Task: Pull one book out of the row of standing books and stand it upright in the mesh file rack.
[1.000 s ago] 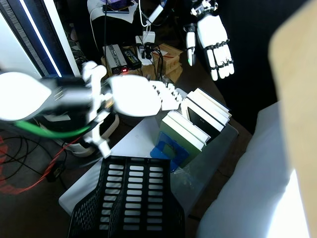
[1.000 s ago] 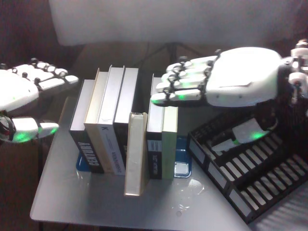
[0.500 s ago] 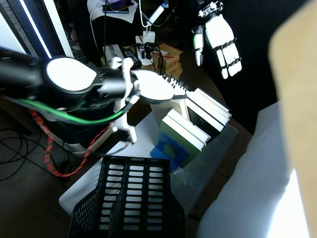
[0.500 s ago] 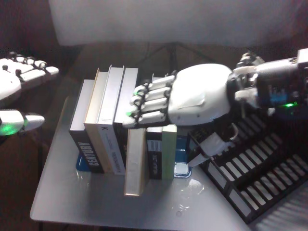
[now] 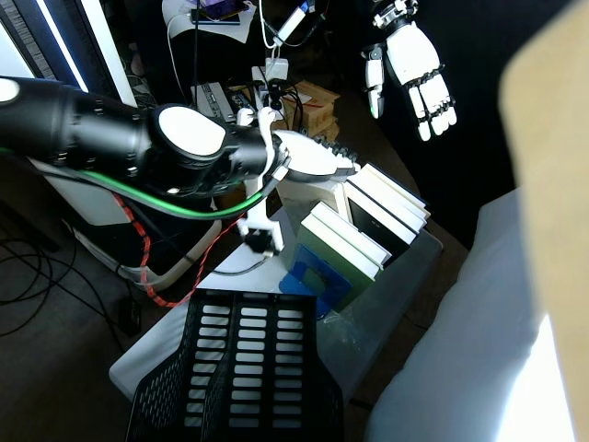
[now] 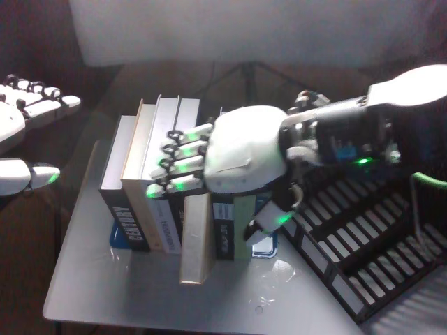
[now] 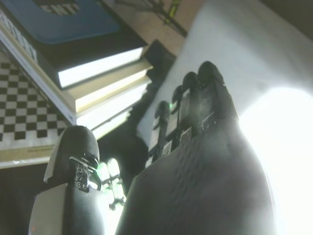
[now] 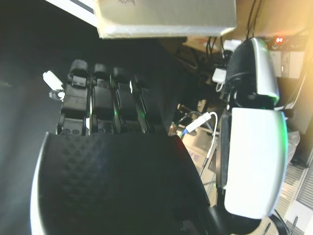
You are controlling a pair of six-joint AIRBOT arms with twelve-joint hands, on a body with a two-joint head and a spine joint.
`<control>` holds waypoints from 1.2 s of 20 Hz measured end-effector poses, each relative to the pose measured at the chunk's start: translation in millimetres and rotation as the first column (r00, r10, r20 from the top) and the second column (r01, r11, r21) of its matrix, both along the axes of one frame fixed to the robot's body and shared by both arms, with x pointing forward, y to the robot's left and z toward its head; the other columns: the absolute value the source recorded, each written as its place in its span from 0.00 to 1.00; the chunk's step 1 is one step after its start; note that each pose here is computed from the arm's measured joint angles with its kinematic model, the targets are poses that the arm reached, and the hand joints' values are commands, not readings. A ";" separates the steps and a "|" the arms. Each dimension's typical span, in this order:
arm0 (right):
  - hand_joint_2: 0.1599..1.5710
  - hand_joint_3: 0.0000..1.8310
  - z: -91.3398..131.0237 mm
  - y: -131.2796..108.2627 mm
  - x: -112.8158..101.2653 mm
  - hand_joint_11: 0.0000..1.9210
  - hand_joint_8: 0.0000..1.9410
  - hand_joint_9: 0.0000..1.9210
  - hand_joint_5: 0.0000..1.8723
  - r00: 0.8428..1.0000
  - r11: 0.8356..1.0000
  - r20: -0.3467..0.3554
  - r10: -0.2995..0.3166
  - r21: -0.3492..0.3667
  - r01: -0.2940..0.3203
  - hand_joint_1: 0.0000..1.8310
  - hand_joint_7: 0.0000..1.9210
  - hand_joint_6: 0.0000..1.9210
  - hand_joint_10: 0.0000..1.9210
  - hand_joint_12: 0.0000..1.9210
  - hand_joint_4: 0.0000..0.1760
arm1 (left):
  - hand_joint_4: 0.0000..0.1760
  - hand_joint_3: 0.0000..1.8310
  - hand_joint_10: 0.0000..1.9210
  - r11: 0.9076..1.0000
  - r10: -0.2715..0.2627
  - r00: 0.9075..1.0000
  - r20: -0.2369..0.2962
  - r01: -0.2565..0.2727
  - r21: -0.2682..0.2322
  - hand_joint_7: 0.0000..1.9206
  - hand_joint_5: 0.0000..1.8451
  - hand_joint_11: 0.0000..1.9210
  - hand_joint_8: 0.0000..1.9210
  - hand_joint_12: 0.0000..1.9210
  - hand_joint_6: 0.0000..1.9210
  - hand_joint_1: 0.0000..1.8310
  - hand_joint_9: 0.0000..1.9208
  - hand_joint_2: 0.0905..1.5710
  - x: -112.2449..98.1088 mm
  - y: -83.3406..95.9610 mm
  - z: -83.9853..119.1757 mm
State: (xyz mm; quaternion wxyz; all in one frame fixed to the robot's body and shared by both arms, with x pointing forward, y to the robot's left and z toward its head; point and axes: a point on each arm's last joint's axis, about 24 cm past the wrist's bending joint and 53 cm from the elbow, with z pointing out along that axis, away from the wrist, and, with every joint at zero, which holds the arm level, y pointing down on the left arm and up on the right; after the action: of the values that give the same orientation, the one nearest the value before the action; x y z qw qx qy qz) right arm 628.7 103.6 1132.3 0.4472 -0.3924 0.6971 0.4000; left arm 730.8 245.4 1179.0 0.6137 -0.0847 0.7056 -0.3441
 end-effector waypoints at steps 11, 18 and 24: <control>0.49 0.00 -26.2 35.5 -18.1 0.00 0.00 0.00 0.00 0.998 0.997 0.016 0.061 -0.047 -0.060 0.48 0.00 0.00 0.00 0.00 0.00 | 0.00 0.00 0.00 1.000 0.013 1.000 -0.006 -0.013 0.006 0.00 0.02 0.00 0.00 0.08 0.00 0.38 0.00 0.84 2.2 5.9 -1.8; 0.44 0.00 -30.6 39.9 -12.5 0.00 0.00 0.00 0.00 0.998 0.997 0.040 0.053 -0.067 -0.050 0.47 0.00 0.00 0.00 0.00 0.00 | 0.03 0.00 0.00 1.000 0.015 1.000 -0.005 -0.015 0.006 0.00 0.02 0.00 0.00 0.03 0.00 0.40 0.00 0.82 2.8 6.8 -1.5; 0.37 0.00 -35.6 50.4 -16.5 0.02 0.01 0.03 0.03 0.995 0.994 0.069 0.073 -0.089 -0.067 0.47 0.03 0.01 0.01 0.01 0.00 | 0.13 0.00 0.00 1.000 0.015 1.000 0.002 -0.015 -0.001 0.00 0.02 0.00 0.00 0.00 0.00 0.39 0.00 0.82 3.3 6.2 1.4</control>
State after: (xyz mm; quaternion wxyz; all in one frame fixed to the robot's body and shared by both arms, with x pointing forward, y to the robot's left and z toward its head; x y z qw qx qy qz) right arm 612.2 154.0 1096.7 0.4402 -0.4500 0.6831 0.3703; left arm 734.1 251.6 1180.4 0.6169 -0.0899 0.7042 -0.3399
